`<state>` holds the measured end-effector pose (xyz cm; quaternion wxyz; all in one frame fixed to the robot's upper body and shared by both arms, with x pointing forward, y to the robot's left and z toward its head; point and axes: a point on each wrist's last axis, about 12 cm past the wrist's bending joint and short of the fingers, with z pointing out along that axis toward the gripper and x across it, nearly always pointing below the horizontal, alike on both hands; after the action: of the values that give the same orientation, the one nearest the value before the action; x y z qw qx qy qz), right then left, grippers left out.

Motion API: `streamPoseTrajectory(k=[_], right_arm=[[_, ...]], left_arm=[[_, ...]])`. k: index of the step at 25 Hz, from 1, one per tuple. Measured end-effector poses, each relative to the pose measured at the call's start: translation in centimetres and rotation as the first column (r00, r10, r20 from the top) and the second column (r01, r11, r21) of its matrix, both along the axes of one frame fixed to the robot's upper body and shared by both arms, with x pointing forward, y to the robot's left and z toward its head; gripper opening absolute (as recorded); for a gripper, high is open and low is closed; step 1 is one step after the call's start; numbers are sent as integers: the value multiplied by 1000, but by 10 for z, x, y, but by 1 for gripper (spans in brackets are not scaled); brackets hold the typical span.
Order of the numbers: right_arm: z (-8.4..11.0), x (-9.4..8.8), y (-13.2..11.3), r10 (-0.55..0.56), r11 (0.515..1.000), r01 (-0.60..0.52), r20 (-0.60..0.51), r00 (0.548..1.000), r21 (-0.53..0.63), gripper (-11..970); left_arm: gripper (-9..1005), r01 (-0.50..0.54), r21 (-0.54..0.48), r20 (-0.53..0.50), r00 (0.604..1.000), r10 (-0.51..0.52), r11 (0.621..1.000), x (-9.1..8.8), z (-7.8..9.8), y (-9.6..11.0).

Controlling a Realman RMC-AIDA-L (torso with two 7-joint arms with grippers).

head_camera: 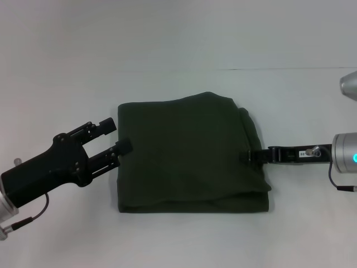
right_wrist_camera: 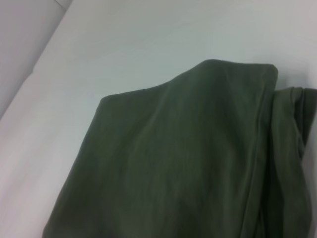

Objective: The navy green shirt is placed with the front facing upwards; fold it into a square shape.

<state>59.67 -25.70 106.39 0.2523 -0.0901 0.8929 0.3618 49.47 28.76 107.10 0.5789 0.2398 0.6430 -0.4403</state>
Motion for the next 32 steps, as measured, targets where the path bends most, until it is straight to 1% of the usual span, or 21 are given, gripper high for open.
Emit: streamPoseTrajectory(k=[5,16,22,25,30,32], right_arm=[[-3,-2,5,7,1000,-7,0,1000,1,701],[-3,-2,4,10,1000,-10,4,1000,1,629],[-2,-3,4,30,1000,-30,15,999,-2,403],[-3,-4,4,33,999,-33,15,999,-3,162],[-4,-5,4,32,999,-32,10,999,-2,56],[-5,-6,4,31,1000,-31,12,999,0,56]], left_arm=[[689,0,0,0,1000,0,1000,0,0,0],[690,-7,-1,-3,1000,7,1000,-1,-1,1],[690,-9,-3,-4,1000,9,1000,-2,-1,0],[690,-9,-3,-4,1000,9,1000,-2,-1,0],[690,-7,-3,-5,1000,7,1000,-2,-2,0],[690,-7,-4,-5,1000,7,1000,-2,-2,0]])
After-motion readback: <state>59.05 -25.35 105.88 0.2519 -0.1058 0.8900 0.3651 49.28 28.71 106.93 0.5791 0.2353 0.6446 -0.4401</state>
